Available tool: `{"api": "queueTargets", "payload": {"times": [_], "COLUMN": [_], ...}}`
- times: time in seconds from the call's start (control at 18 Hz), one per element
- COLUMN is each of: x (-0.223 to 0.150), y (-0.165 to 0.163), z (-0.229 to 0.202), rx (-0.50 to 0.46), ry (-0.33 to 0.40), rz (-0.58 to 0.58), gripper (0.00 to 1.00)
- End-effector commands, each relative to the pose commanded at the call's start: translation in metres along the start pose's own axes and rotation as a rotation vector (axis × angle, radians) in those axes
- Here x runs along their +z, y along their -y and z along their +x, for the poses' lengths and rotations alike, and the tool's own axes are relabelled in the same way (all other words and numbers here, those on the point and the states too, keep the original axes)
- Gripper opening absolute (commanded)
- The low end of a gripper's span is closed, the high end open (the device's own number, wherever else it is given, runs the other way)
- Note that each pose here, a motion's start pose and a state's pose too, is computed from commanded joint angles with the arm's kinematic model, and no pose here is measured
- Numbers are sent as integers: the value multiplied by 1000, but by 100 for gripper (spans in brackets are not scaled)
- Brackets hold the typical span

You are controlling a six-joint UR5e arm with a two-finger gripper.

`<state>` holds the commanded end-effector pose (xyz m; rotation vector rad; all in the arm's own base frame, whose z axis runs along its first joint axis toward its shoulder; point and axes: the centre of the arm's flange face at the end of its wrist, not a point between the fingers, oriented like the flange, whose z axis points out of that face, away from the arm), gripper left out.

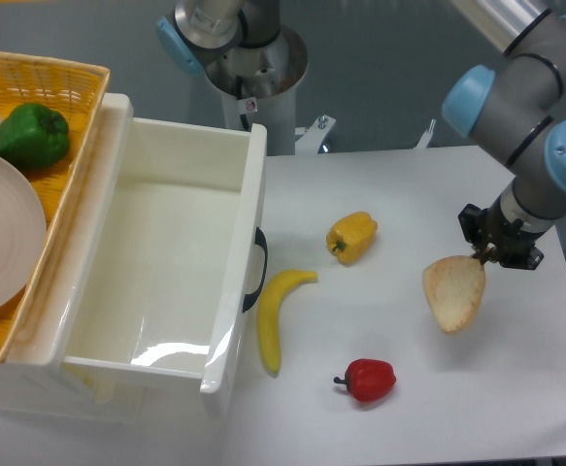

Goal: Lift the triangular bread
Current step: 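Lift the gripped bread slice up off the table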

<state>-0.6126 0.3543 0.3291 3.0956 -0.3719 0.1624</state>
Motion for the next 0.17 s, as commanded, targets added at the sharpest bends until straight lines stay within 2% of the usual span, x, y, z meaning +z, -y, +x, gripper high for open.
{"api": "queueTargets", "payload": {"times": [0.17], "x": [-2], "y": [-5], "z": [-2], "rx": [-6], "ry": [3], "rz": [4], "gripper": [0]}}
